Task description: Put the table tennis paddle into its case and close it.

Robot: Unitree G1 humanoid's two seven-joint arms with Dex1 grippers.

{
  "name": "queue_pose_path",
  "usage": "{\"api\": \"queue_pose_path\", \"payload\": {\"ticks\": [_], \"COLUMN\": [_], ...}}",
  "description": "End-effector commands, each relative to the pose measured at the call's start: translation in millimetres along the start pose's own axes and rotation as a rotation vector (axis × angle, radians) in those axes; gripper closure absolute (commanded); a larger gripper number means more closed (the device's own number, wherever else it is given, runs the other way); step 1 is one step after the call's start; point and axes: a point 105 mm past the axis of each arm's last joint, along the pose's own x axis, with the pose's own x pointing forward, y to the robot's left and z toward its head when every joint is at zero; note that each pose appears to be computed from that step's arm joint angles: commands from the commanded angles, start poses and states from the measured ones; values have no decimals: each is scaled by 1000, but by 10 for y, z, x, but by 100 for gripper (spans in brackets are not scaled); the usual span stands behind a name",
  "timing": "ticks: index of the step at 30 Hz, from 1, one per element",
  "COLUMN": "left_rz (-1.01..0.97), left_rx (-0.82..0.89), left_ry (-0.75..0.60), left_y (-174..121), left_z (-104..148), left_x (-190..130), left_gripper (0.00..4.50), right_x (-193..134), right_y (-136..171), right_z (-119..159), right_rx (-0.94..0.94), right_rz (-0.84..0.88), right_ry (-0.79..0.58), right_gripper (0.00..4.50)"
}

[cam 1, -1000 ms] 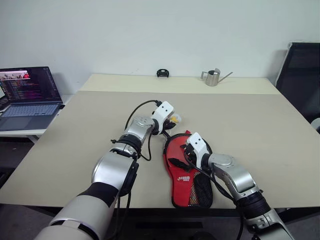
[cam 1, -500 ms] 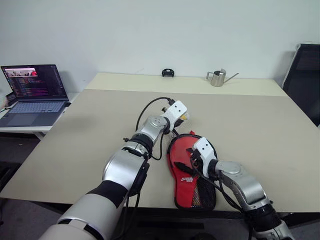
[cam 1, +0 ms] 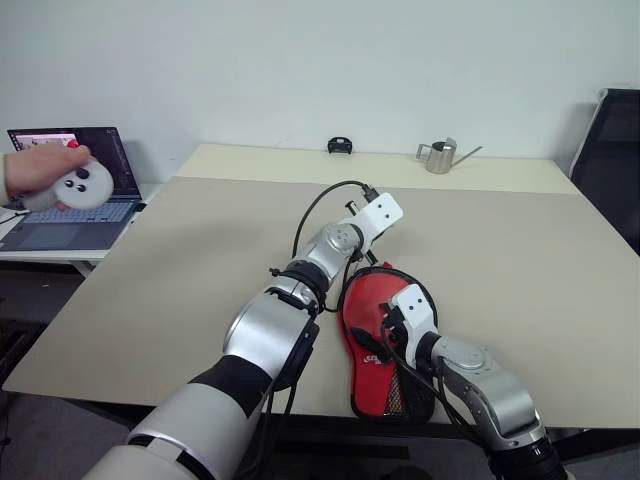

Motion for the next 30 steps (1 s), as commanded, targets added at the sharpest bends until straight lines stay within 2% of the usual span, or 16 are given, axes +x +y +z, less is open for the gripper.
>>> {"api": "queue_pose_path", "payload": {"ticks": [1,8,14,21,25,30], "left_rz": [34,0,-4,-109,-220,-333], "left_rx": [94,127,174,216,220,215], "left_ry": [-145,-190,-191,-172,-226,-235], "left_y": [56,-161,-275,-568,-874,-1143], "left_z": [554,779,823,713,848,840], "left_x": [8,55,82,120,116,99], "left_gripper": [434,434,434,434,434,434], "right_x": [-30,-67,-92,-78,-68,-72], "right_y": [182,264,302,308,296,304], "right_z": [-758,-768,-780,-761,-737,-742], "right_rx": [172,197,213,215,212,212], "right_rz": [20,-6,-25,-35,-39,-41], "right_ry": [284,279,278,272,267,268], "right_gripper": [0,0,0,0,0,0]}}
